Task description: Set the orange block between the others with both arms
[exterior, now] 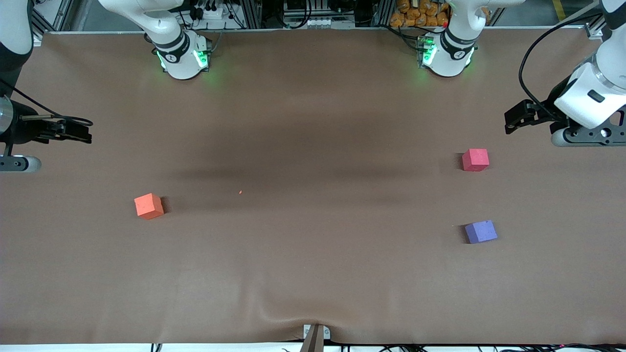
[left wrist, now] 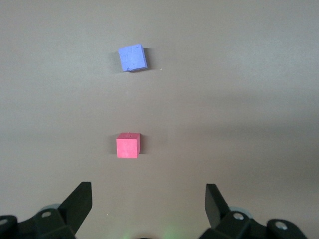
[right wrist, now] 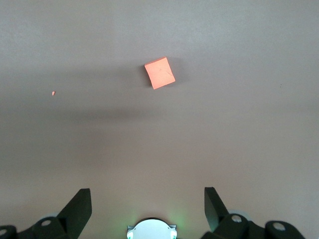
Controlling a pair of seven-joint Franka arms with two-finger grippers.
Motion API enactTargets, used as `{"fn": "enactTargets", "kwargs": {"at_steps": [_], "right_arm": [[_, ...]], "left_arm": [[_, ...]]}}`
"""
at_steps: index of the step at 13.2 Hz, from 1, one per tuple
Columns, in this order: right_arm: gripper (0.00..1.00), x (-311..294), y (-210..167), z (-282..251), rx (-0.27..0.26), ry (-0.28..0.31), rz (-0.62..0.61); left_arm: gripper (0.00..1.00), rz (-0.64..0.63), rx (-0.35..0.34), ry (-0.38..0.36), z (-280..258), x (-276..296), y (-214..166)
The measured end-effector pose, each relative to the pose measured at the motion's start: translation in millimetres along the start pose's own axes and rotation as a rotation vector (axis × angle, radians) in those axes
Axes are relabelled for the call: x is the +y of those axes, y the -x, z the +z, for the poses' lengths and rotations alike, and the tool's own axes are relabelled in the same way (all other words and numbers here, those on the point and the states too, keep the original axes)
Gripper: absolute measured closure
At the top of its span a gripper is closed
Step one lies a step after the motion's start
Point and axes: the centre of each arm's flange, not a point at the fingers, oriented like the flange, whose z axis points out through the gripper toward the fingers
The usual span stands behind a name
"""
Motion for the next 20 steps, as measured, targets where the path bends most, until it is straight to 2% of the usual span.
{"fn": "enactTargets", "kwargs": {"at_steps": [3,7,10,14,20], "right_arm": [[0.0,-2,-18,16,0.012,0.004,-0.002],[0.0,-10,-72,82,0.02,0.016,-0.014],[0.0,-13,-109,151,-0.009,0.026,-0.016],[0.0,-14,-140,222,-0.053,0.036,-0.03],[0.0,-4,-168,293,-0.061,0.039,-0.231]], "left_arm": [[0.0,-0.001,-0.001,0.0,0,0,0],[0.0,-0.001,-0.003,0.0,1,-1,-1],[0.0,-0.002,-0.005,0.0,3,-1,-1],[0.0,-0.002,-0.008,0.0,4,-1,-2],[0.0,-0.001,-0.013,-0.001,7,-1,-3]]}}
